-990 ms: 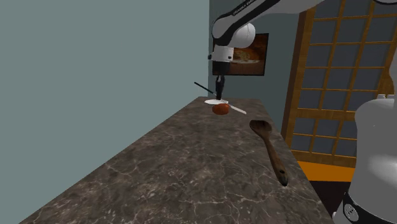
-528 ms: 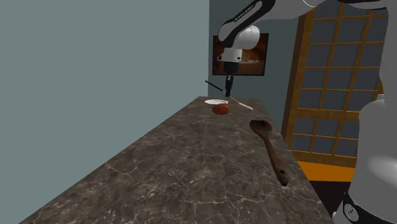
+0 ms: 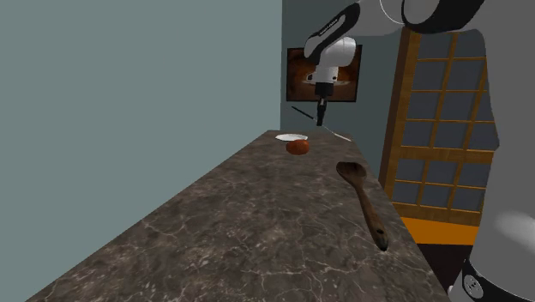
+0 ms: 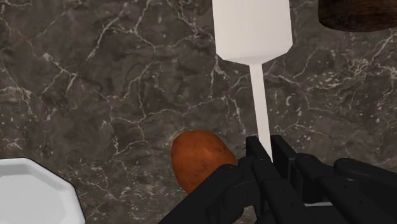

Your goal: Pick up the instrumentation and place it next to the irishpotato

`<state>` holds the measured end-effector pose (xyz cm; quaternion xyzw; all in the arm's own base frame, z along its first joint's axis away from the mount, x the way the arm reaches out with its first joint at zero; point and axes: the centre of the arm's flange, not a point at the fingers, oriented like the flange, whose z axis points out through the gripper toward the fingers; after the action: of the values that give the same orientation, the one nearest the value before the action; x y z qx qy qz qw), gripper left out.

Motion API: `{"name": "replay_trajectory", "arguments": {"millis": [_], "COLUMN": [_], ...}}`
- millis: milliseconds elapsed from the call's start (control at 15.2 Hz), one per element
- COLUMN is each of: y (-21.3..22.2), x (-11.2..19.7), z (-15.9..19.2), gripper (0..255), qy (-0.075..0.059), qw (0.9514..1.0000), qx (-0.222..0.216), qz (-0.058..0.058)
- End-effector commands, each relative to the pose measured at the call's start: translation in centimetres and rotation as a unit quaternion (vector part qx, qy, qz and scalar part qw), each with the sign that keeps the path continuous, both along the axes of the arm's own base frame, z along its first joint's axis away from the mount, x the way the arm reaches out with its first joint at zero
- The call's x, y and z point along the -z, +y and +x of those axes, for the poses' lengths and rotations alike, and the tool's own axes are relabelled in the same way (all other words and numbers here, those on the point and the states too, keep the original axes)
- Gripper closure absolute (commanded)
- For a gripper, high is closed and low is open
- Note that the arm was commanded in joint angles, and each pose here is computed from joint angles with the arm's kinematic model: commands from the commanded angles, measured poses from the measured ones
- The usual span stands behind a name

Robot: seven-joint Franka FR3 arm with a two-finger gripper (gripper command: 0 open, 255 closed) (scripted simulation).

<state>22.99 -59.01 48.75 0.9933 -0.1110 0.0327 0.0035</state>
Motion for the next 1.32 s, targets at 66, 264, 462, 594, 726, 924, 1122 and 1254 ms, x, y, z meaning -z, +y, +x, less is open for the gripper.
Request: {"name": "replay_trajectory", "arguments": {"millis": [66, 264, 462, 594, 726, 924, 1122, 1254], "y": [-3.3, -6.5, -9.6, -11.4, -11.4, -11.4, -11.4, -11.4], "x": [0.5, 0.5, 0.5, 1.0, 2.1, 3.7, 5.2, 6.3], "z": [-2.5, -4.8, -7.2, -8.6, -8.6, -8.6, -8.6, -8.6], "gripper": [255, 255, 255, 255, 255, 255, 255, 255], "qy": [0.000, 0.000, 0.000, 0.000, 0.000, 0.000, 0.000, 0.000], "qw": [1.0000, 1.0000, 1.0000, 1.0000, 1.0000, 1.0000, 1.0000, 1.0000], "qx": [-0.001, -0.001, -0.001, -0.001, -0.001, -0.001, -0.001, -0.001], "qz": [0.000, 0.000, 0.000, 0.000, 0.000, 0.000, 0.000, 0.000]}}
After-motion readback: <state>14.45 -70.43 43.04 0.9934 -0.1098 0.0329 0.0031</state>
